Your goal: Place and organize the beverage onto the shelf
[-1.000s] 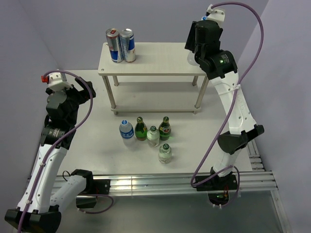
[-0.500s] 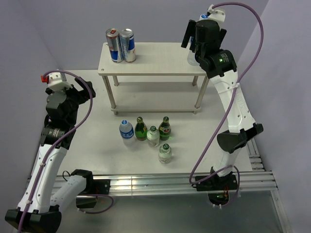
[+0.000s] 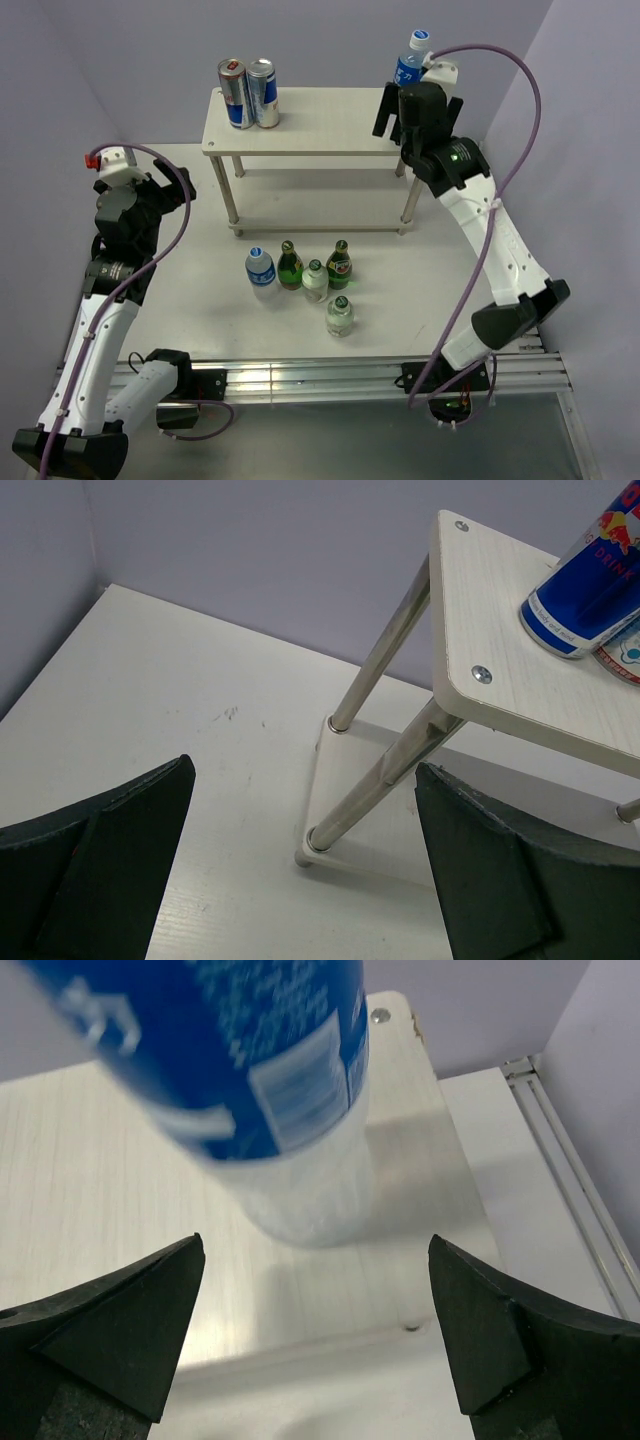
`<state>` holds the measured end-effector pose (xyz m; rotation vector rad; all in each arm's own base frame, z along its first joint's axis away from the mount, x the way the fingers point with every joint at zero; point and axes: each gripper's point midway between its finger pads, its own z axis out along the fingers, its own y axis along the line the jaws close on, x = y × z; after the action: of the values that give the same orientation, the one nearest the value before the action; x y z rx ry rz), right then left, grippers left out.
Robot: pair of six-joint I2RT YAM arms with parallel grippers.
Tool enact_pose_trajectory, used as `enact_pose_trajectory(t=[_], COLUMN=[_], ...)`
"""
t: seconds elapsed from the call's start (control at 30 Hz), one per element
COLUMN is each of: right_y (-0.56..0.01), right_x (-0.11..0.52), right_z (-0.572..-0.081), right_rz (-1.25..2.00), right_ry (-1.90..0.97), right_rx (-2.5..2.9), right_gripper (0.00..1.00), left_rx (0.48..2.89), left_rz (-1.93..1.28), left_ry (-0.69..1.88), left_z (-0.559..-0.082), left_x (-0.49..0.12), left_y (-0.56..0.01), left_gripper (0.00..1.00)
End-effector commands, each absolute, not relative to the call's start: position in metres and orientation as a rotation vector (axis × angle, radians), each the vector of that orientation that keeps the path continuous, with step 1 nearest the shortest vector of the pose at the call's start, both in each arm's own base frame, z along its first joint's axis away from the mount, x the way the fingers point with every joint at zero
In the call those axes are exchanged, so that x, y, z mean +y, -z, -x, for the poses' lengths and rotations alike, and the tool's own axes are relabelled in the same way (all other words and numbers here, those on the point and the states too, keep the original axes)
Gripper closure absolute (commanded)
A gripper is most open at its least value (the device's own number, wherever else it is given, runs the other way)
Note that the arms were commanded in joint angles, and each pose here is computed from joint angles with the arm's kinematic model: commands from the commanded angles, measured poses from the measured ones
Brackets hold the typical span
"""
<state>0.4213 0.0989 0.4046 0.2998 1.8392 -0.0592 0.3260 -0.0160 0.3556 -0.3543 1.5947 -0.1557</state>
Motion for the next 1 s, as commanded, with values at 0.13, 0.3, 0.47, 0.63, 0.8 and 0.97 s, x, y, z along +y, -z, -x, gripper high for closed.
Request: enact_pose_trajectory(t=[0.13, 0.3, 0.47, 0.63, 0.8, 0.97], right_y=[-0.422, -0.393, -0.345, -0.322, -0.304, -0.279], right_x=[0.100, 0.132, 0.224, 0.293, 0.348, 0.392], right_z=[-0.386, -0.349, -0.280, -0.224, -0.190, -0.167], right_rz=[-0.313, -0.211, 0.064, 0.263, 0.402, 0.494], right_ry=[-0.040, -0.186, -0.494, -0.681, -0.705, -0.752], right_rx=[1.758, 1.812, 1.851, 1.877, 1.925, 1.971], right_gripper=[0.00, 0.00, 0.00, 0.00, 0.00, 0.00], left_rx=[1.585, 1.587, 1.588, 1.596, 1.594, 1.589], left_rz=[0.352, 0.357, 0.357, 0.358, 0.364, 0.367], left_ry=[0.162, 0.156, 0.158, 0.161, 0.153, 0.150], left_z=[-0.327, -0.327, -0.328, -0.330, -0.329, -0.328], left_x=[-0.014, -0.013, -0.013, -0.013, -0.011, -0.010], left_y=[-0.360, -0.359, -0.360, -0.358, -0.358, -0.359], left_gripper=[0.01, 0.01, 0.01, 0.01, 0.01, 0.01])
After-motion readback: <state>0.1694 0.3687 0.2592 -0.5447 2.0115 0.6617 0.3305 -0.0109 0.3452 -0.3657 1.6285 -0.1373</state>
